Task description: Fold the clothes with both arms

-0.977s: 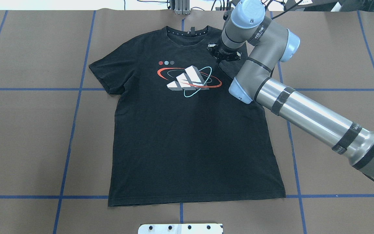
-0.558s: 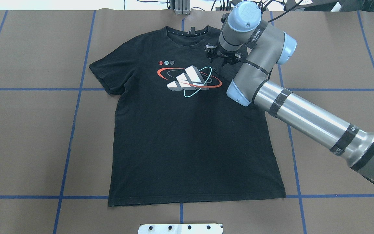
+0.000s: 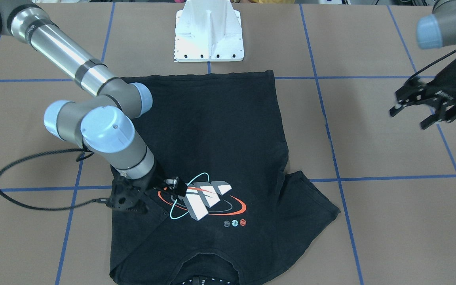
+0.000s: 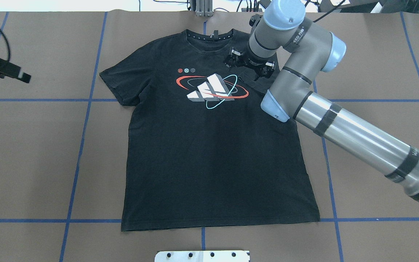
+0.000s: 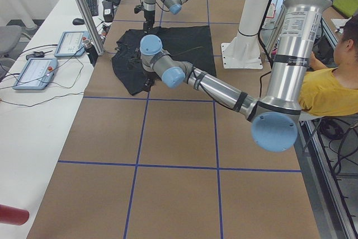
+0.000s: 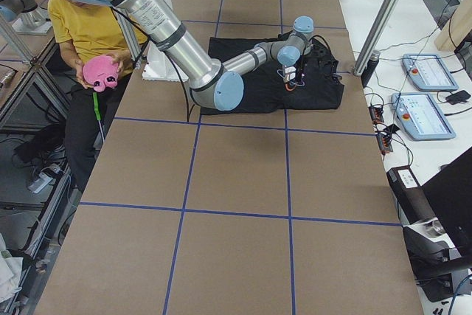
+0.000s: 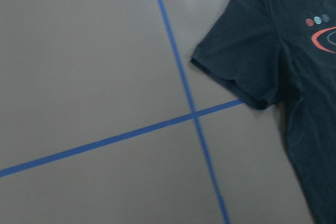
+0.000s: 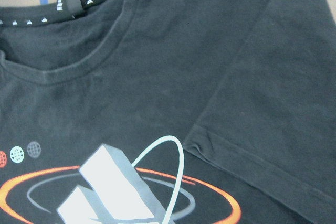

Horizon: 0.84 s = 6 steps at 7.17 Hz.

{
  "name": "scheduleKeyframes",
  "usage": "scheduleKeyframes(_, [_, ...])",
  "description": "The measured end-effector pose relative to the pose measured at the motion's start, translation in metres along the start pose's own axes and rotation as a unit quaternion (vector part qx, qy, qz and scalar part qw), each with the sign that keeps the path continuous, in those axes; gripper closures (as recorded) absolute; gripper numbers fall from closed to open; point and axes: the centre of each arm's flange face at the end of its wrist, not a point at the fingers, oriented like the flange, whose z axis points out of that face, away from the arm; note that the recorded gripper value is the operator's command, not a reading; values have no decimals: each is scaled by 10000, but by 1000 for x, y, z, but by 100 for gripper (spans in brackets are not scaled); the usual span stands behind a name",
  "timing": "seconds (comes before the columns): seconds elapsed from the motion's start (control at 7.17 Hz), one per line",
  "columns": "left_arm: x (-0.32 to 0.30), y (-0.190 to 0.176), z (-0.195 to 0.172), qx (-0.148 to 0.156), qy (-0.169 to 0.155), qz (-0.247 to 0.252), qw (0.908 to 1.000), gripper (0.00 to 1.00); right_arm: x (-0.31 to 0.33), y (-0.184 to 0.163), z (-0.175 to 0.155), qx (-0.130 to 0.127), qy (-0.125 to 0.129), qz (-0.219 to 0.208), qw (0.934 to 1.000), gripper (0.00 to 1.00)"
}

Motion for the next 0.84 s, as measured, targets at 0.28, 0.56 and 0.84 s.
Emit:
scheduleKeyframes(0.28, [18, -56, 67, -234, -93, -167, 9995, 4, 69, 41, -36, -193, -159, -77, 9997, 0])
scheduleKeyframes(0.56, [7, -96, 136, -390, -88, -296, 9988, 13, 122, 71, -68, -220, -239, -144, 9994, 0])
scheduleKeyframes(0.84, [9, -100, 185, -408, -58, -359, 9985, 26, 143, 80, -82, -203, -261, -139, 9994, 0])
